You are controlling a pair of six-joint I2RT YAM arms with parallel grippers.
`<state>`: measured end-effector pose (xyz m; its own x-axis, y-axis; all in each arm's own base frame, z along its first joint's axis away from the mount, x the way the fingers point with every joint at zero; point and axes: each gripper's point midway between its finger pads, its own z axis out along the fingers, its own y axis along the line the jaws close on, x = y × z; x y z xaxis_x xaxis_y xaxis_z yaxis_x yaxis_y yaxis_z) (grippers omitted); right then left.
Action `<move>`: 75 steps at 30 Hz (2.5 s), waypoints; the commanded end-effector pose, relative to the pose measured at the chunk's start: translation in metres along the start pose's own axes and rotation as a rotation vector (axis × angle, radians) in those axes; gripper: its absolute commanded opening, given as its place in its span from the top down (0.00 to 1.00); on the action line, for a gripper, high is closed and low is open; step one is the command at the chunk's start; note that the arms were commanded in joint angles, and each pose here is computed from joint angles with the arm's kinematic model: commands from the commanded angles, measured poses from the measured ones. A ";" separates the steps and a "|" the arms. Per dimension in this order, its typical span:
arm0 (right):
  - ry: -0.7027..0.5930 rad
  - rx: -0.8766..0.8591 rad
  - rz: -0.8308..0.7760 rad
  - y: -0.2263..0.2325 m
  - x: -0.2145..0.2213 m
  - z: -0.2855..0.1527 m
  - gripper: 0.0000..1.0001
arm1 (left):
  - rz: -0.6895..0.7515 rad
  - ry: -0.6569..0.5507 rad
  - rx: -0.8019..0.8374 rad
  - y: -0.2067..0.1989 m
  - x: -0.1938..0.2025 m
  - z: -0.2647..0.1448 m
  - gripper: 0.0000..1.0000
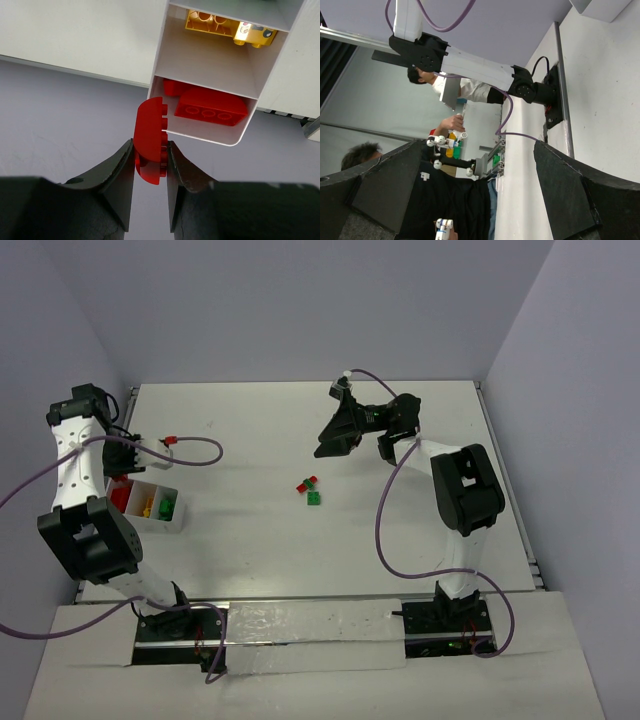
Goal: Sort the legos into containers by color
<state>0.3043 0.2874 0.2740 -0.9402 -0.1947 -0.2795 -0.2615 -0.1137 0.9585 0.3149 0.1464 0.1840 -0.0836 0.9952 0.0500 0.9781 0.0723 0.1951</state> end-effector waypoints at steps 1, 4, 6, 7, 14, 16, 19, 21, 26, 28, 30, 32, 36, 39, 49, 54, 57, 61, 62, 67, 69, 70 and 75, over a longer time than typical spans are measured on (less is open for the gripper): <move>0.000 -0.002 -0.070 0.006 -0.007 -0.001 0.00 | 0.018 -0.037 0.057 -0.014 -0.005 0.007 0.98; 0.002 -0.001 -0.070 0.005 -0.007 -0.001 0.00 | 0.021 -0.035 0.060 -0.014 -0.006 0.009 0.97; 0.001 -0.001 -0.070 0.006 -0.006 -0.001 0.00 | 0.022 -0.037 0.063 -0.015 -0.006 0.011 0.97; 0.001 -0.001 -0.069 0.006 -0.006 -0.001 0.00 | 0.023 -0.039 0.057 -0.013 -0.006 0.012 0.96; 0.004 0.001 -0.068 0.005 -0.005 -0.002 0.00 | 0.041 -0.035 0.047 -0.011 -0.005 0.018 0.93; 0.004 0.000 -0.067 0.005 -0.005 -0.001 0.00 | 0.041 -0.032 0.050 -0.012 -0.005 0.019 0.93; 0.003 0.001 -0.064 0.004 -0.006 -0.001 0.00 | 0.041 -0.028 0.051 -0.011 -0.004 0.021 0.92; 0.003 0.001 -0.065 0.004 -0.006 -0.001 0.00 | 0.040 -0.027 0.049 -0.010 -0.003 0.021 0.89; 0.003 0.001 -0.064 0.004 -0.006 -0.001 0.00 | 0.034 -0.021 0.038 -0.007 -0.002 0.024 0.79; 0.002 0.001 -0.064 0.004 -0.006 -0.001 0.00 | 0.031 -0.014 0.030 -0.005 -0.001 0.025 0.81; 0.004 0.001 -0.065 0.005 -0.005 -0.002 0.00 | 0.028 -0.014 0.025 -0.002 0.000 0.025 0.85; 0.004 0.001 -0.063 0.004 -0.005 -0.001 0.00 | 0.026 -0.015 0.012 0.003 0.000 0.023 0.85; 0.005 0.002 -0.061 0.004 -0.004 -0.001 0.00 | 0.027 -0.018 0.000 0.007 0.000 0.022 0.83; 0.005 0.001 -0.063 0.005 -0.004 -0.001 0.00 | 0.028 -0.014 -0.002 0.007 0.001 0.025 0.76; 0.007 0.002 -0.059 0.003 -0.005 -0.001 0.00 | 0.029 -0.007 -0.014 0.009 0.002 0.025 0.47; 0.008 0.002 -0.061 0.003 -0.005 -0.001 0.00 | 0.028 -0.001 -0.024 0.012 0.003 0.022 0.38; 0.009 0.002 -0.063 0.004 -0.004 -0.001 0.00 | 0.031 -0.005 -0.043 0.014 0.002 0.017 0.36; 0.007 0.001 -0.069 0.006 -0.005 -0.001 0.00 | 0.045 -0.009 -0.088 0.021 0.000 0.001 0.34; 0.007 0.001 -0.072 0.006 -0.005 -0.001 0.00 | 0.050 -0.007 -0.107 0.024 0.000 -0.005 0.32; 0.006 0.000 -0.082 0.009 -0.005 -0.001 0.00 | 0.057 0.010 -0.262 0.049 0.000 -0.048 0.26; 0.005 -0.001 -0.090 0.010 -0.006 -0.001 0.00 | 0.057 0.016 -0.304 0.054 0.000 -0.060 0.21; 0.004 -0.001 -0.096 0.011 -0.006 -0.001 0.00 | 0.055 0.019 -0.343 0.060 -0.002 -0.071 0.14; -0.008 -0.001 -0.109 0.011 -0.009 -0.002 0.00 | -0.005 -0.091 -0.587 0.082 -0.038 -0.134 0.01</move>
<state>0.3072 0.2877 0.2694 -0.9401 -0.1928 -0.2810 -0.2640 -0.1095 0.9583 0.3618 0.1419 0.2640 -0.0683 0.9942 0.0825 0.8566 0.0160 0.5158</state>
